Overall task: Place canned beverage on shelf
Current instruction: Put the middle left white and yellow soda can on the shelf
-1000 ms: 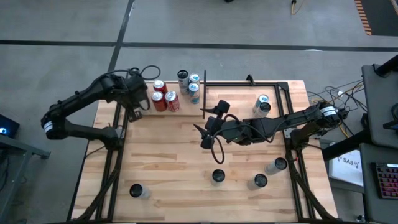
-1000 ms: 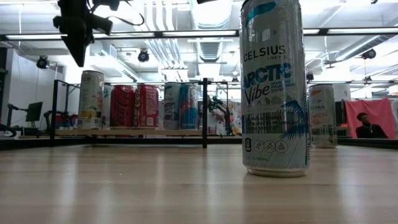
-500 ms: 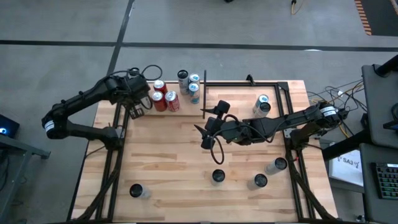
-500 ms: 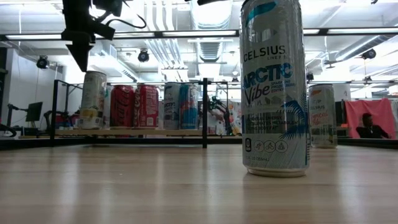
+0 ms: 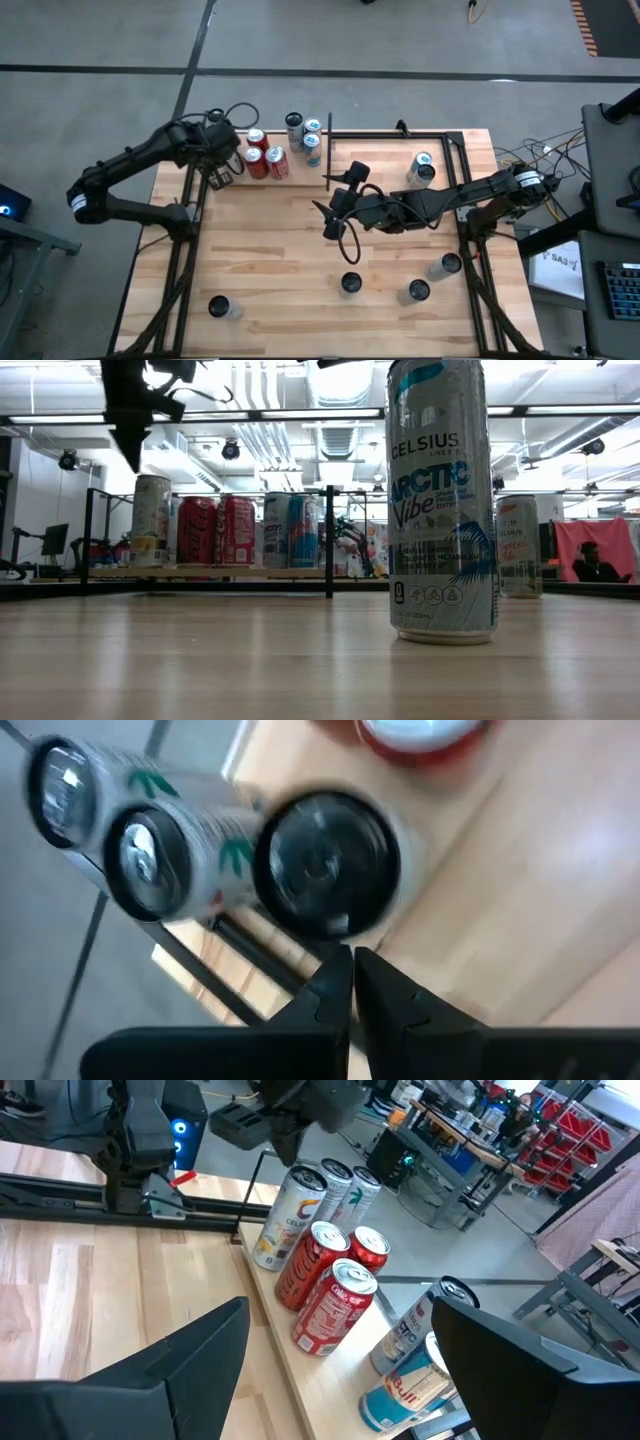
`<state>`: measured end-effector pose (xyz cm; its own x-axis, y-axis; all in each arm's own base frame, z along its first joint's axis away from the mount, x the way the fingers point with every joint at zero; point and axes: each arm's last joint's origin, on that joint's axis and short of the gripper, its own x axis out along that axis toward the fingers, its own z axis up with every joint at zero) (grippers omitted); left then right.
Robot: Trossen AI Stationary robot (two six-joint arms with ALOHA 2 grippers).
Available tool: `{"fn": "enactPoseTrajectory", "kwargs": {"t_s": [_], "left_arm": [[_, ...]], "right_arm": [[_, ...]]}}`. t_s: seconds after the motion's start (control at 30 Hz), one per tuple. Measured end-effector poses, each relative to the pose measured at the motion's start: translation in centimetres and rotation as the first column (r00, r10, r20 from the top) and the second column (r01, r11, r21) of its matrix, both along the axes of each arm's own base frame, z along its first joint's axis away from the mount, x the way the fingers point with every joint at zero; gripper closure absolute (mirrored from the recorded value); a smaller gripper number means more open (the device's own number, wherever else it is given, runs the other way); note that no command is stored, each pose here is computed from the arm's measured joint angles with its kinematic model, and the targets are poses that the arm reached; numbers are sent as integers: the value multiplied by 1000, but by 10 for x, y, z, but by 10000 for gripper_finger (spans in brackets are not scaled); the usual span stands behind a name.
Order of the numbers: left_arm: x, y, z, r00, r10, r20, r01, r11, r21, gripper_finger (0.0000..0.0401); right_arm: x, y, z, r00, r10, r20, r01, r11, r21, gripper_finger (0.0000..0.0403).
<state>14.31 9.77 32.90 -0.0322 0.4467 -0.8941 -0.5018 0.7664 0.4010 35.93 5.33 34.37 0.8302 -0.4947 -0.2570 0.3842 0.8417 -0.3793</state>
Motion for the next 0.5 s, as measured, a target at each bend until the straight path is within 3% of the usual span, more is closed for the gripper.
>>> {"fn": "enactPoseTrajectory", "kwargs": {"t_s": [0.2, 0.5], "left_arm": [[14, 8, 9, 969, 77, 234, -100, 991, 89, 401], [26, 16, -2, 981, 86, 176, -102, 991, 88, 401]], "right_arm": [[0, 0, 0, 1000, 0, 0, 0, 1000, 0, 99], [-1, 0, -3, 1000, -5, -28, 5, 1000, 8, 99]]}}
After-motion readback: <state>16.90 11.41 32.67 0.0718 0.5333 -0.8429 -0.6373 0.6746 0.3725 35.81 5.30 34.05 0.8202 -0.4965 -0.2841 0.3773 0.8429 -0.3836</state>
